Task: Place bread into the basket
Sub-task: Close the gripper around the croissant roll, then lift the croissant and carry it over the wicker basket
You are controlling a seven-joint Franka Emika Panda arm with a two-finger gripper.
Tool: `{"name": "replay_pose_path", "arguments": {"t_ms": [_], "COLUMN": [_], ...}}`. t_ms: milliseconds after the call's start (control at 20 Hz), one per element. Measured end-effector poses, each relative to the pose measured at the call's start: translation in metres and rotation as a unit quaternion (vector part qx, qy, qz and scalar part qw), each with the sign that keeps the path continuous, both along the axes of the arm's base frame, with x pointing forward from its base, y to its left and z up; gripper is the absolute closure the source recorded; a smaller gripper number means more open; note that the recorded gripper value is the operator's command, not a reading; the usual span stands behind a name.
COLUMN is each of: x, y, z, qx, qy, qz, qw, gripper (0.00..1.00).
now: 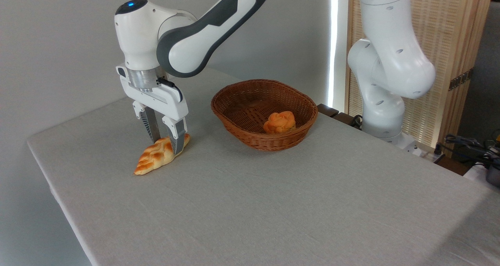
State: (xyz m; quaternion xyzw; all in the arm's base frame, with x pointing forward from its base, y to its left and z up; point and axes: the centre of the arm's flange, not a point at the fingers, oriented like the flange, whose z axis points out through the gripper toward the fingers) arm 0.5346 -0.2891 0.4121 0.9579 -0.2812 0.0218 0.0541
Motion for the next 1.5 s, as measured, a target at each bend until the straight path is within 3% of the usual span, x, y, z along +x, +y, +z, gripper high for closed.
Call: {"name": "replay_pose_path", "arguments": {"t_ms": [550, 750, 950, 1100, 1300, 1350, 1400, 1450, 1500], "x": [0.001, -0.009, -0.056, -0.106, -0.174, -0.189, -0.202, -0.213, -0.222], "y": [0.002, 0.010, 0.018, 0.027, 0.024, 0.022, 0.021, 0.019, 0.016], "z": [0.001, 0.033, 0.106, 0.146, 0.139, 0.129, 0.119, 0.110, 0.100], "qx": [0.000, 0.012, 0.013, 0.028, 0.057, 0.065, 0.072, 0.078, 0.084], "qy": [-0.001, 0.003, 0.036, 0.070, 0.096, 0.103, 0.111, 0.118, 0.126], "qz": [-0.005, -0.024, -0.056, -0.110, -0.174, -0.185, -0.194, -0.203, -0.211], "qw": [1.0000, 0.9996, 0.9977, 0.9911, 0.9784, 0.9752, 0.9721, 0.9689, 0.9658], "gripper": [0.68, 0.67, 0.67, 0.66, 0.59, 0.43, 0.15, 0.03, 0.00]}}
